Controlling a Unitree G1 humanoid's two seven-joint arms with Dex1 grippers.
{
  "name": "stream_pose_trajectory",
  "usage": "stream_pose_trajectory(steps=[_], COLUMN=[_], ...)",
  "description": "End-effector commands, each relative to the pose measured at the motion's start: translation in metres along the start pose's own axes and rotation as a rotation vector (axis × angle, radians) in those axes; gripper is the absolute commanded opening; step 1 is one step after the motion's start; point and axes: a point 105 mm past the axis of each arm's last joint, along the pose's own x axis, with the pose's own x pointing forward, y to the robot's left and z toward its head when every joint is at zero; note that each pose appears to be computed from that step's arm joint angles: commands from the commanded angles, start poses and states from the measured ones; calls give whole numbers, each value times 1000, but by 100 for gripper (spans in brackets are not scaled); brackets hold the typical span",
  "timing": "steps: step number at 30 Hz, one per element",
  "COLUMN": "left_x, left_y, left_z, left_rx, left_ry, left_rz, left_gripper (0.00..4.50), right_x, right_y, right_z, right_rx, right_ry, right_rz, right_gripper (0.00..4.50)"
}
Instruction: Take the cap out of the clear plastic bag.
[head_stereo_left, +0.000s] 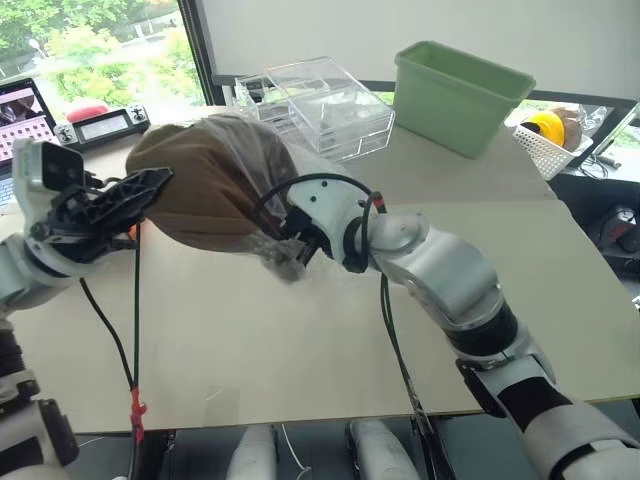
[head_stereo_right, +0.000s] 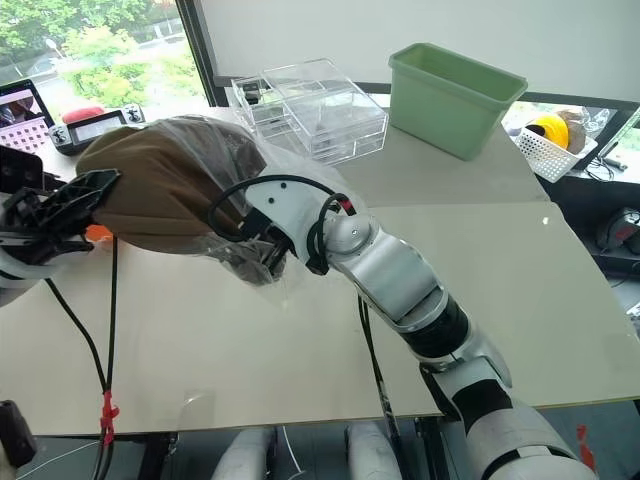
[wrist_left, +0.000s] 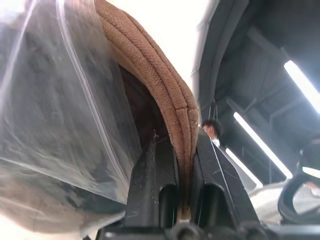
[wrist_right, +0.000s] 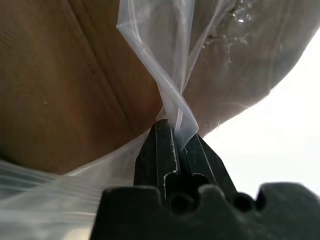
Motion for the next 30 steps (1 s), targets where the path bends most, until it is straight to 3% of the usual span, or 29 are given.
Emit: stream_pose_trajectory(steps=[1, 4, 10, 14, 20, 25, 30], left_x=[-4, -17, -31, -23, -19, -19, -20], left_y=[-4, 26, 52, 55, 63, 69, 97], left_z=[-8, -42, -76, -82, -81, -82, -92], left_rx=[45, 15, 1, 9, -19, -39, 21], left_ry=[-29, 23, 27, 9, -34, -47, 6], left_rz=[27, 214, 349, 337, 345, 367, 506], left_gripper=[4, 4, 4, 4, 4, 4, 4], right_x=[3, 4, 0, 1, 22, 30, 29], right_y=[11, 10, -10, -33, -19, -2, -3], right_z=[-1, -1, 7, 7, -54, -71, -51], right_rx=[-19, -18, 9, -175, -400, -386, -193], right_ry=[9, 8, -41, -109, -27, -23, -117], right_rz=[38, 34, -69, -245, -322, -317, -352], right_gripper=[0, 0, 0, 0, 0, 0, 0])
